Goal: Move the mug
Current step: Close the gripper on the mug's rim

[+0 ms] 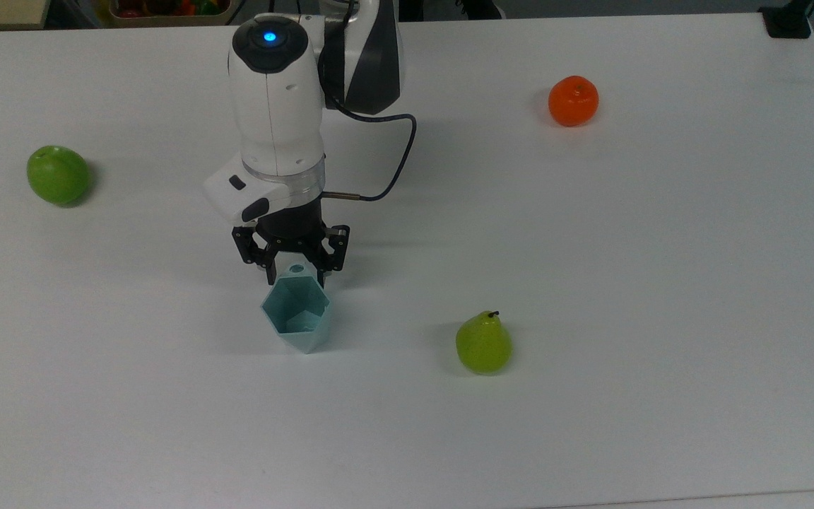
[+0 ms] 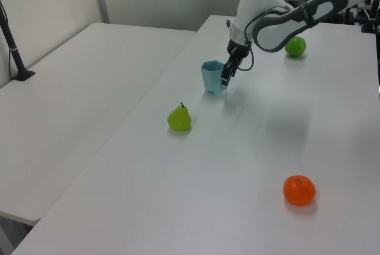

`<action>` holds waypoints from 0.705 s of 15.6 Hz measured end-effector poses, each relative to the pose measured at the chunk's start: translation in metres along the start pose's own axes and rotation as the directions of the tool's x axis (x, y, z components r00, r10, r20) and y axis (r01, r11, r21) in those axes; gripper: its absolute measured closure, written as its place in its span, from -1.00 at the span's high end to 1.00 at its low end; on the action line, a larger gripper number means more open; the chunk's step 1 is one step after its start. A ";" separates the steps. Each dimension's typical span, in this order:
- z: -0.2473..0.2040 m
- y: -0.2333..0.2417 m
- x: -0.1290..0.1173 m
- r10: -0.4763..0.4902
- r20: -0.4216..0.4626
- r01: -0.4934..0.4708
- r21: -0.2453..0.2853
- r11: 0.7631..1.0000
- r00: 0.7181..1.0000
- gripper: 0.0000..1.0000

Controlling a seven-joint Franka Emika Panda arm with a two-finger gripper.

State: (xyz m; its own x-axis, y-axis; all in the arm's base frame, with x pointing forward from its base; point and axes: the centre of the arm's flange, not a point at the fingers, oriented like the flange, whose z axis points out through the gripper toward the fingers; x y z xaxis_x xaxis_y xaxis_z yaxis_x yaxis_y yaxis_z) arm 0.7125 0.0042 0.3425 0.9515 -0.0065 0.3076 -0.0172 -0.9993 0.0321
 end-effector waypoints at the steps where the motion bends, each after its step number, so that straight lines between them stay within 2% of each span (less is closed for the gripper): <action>1: 0.003 -0.001 0.000 -0.001 0.000 0.001 0.001 1.000 1.000 0.36; 5: 0.011 -0.002 -0.001 -0.015 -0.001 0.015 -0.010 1.000 1.000 0.31; 6: 0.012 -0.002 -0.001 -0.019 -0.010 0.019 -0.012 1.000 1.000 0.22; 9: 0.015 -0.003 0.000 -0.022 -0.030 0.021 -0.012 1.000 0.999 -0.48; 11: 0.013 -0.003 0.002 -0.031 -0.039 0.030 -0.018 0.999 0.999 -0.52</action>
State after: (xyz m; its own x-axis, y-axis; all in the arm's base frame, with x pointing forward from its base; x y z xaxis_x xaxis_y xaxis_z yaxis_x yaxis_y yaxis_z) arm 0.7185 0.0066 0.3302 0.9389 0.0261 0.3432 0.0062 -0.9983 0.0588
